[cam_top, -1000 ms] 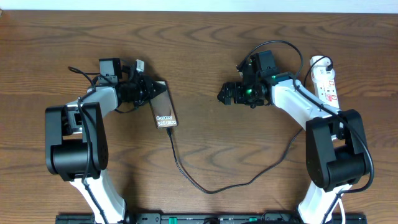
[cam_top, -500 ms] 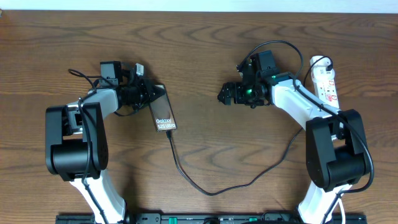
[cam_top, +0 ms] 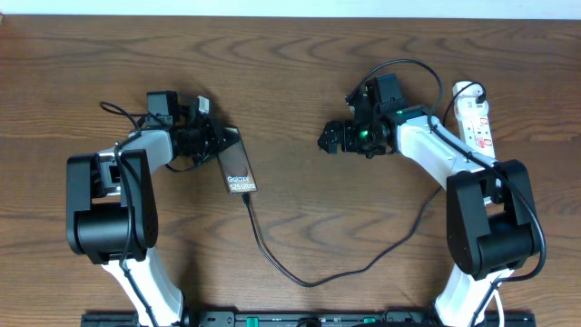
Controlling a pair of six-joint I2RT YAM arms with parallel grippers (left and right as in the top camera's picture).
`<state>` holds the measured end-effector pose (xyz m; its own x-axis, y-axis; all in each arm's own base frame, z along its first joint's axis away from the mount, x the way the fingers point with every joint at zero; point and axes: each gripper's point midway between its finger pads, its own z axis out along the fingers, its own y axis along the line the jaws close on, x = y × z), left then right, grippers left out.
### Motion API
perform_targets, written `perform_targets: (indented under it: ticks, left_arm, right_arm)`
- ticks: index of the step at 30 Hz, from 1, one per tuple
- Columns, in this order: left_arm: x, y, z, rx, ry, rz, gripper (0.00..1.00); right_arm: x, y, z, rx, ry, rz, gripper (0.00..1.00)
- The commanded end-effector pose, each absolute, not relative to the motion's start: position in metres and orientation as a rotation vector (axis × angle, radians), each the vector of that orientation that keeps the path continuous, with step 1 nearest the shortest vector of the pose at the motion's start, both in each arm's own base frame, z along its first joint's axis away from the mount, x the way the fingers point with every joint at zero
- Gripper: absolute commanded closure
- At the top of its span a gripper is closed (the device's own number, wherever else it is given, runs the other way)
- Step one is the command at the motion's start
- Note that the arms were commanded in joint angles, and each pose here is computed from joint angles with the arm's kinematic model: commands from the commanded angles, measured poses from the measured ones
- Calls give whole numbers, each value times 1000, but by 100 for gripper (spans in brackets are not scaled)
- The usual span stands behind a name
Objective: Plug charger to phone and switch on socket
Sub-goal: 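Lower the phone with the left gripper and lay it flat on the table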
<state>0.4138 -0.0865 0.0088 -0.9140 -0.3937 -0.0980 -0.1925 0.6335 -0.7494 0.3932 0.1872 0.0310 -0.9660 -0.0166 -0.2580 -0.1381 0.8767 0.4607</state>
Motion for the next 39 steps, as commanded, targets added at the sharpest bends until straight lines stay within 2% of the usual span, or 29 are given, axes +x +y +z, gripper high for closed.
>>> perform_targets:
  ticks: [1, 26, 28, 30, 31, 39]
  left_arm:
    - [409, -87, 1, -489, 2624, -1151, 92]
    - [401, -81, -9, -539, 2679, -1086, 93]
    - [401, -81, -9, -539, 2679, -1086, 91]
    - [401, -81, -9, -539, 2679, -1086, 83]
    - [401, -81, -9, -539, 2679, -1086, 76]
    - [399, -81, -10, -545, 2686, -1086, 69]
  right_arm:
    - [395, 190, 42, -145, 2770, 715, 1]
    - [395, 189, 42, -140, 2775, 715, 1]
    - [395, 189, 42, -140, 2775, 715, 1]
    - [395, 189, 42, -140, 2775, 715, 1]
    - [395, 189, 42, -140, 2775, 715, 1]
    - [395, 189, 42, -140, 2775, 715, 1]
